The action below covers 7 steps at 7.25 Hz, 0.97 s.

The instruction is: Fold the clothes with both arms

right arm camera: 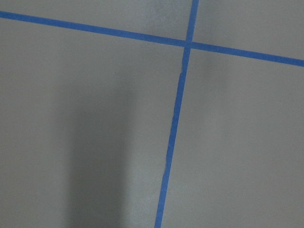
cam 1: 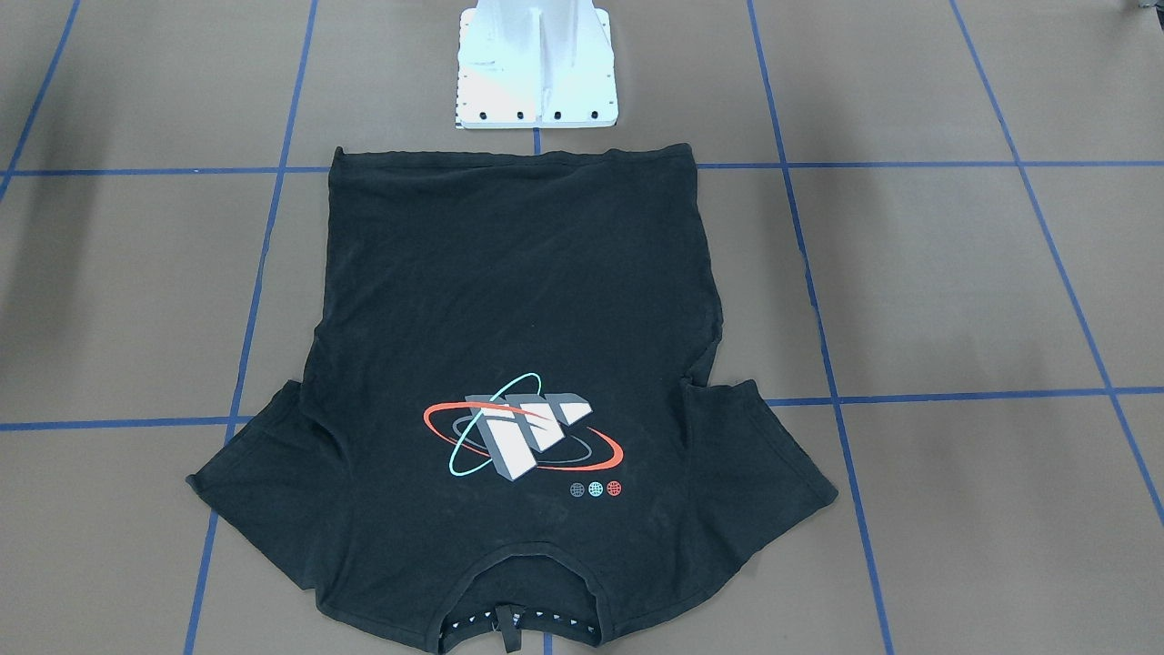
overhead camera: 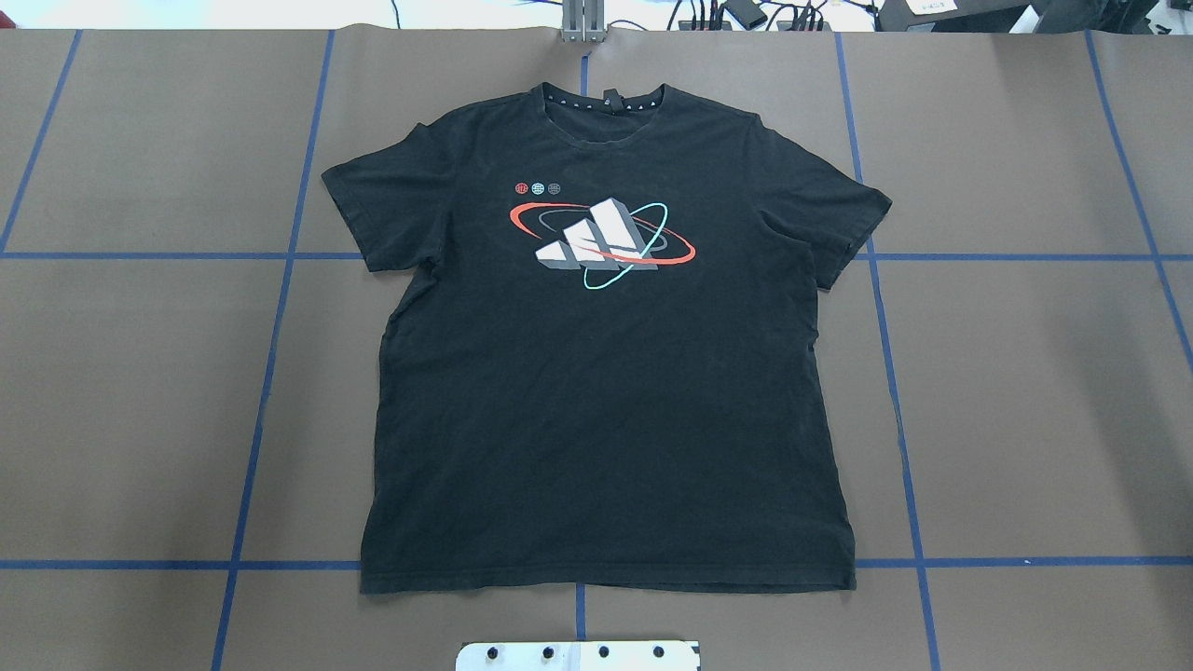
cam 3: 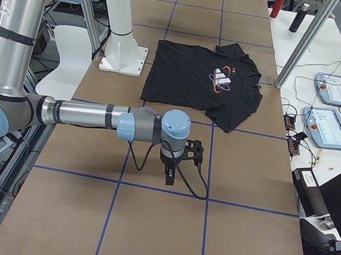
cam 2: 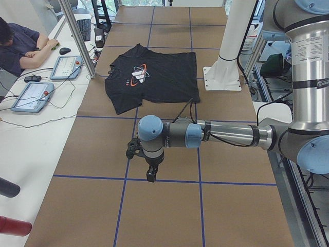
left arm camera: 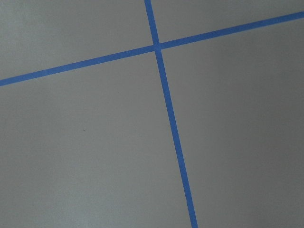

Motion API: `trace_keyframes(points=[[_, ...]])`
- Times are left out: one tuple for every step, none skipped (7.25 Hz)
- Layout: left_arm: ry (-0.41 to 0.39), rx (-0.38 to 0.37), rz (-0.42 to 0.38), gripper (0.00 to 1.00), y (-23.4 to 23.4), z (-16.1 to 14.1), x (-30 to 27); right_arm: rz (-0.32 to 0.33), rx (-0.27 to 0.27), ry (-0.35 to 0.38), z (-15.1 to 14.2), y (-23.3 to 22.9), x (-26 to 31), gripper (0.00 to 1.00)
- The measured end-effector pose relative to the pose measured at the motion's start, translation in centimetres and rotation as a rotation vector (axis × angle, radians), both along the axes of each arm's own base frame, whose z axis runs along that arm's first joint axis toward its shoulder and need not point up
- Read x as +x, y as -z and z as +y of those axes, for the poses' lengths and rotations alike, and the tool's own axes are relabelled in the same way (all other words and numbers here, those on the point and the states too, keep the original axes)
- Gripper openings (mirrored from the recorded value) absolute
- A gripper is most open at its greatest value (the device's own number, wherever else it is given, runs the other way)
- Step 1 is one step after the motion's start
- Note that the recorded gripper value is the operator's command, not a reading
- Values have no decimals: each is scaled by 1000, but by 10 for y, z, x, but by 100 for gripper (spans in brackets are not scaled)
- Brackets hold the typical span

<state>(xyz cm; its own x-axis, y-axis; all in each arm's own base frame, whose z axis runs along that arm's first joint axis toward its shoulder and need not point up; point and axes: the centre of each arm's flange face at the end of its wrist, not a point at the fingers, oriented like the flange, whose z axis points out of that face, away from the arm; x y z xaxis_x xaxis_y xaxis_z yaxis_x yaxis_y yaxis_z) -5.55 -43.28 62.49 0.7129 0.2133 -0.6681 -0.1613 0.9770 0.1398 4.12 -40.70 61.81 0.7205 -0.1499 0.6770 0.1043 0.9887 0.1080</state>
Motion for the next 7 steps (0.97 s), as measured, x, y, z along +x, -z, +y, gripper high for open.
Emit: trace_keyframes(points=[[0, 4, 0, 100, 1, -1, 0, 0, -1, 0, 0, 0, 0, 100], [0, 9, -1, 100, 4, -2, 0, -2, -2, 0, 0, 0, 0, 100], [0, 16, -4, 100, 6, -3, 0, -4, -1, 0, 1, 0, 0, 100], [0, 27, -6, 100, 11, -4, 0, -6, 0, 0, 0, 1, 0, 100], [1, 43, -6, 100, 19, -7, 0, -7, 4, 0, 0, 2, -1, 100], [5, 63, 0, 100, 30, -13, 0, -7, 16, 1, -2, 6, -1, 100], [9, 98, 5, 100, 47, -26, 1, -7, 37, 3, -7, 10, -2, 100]])
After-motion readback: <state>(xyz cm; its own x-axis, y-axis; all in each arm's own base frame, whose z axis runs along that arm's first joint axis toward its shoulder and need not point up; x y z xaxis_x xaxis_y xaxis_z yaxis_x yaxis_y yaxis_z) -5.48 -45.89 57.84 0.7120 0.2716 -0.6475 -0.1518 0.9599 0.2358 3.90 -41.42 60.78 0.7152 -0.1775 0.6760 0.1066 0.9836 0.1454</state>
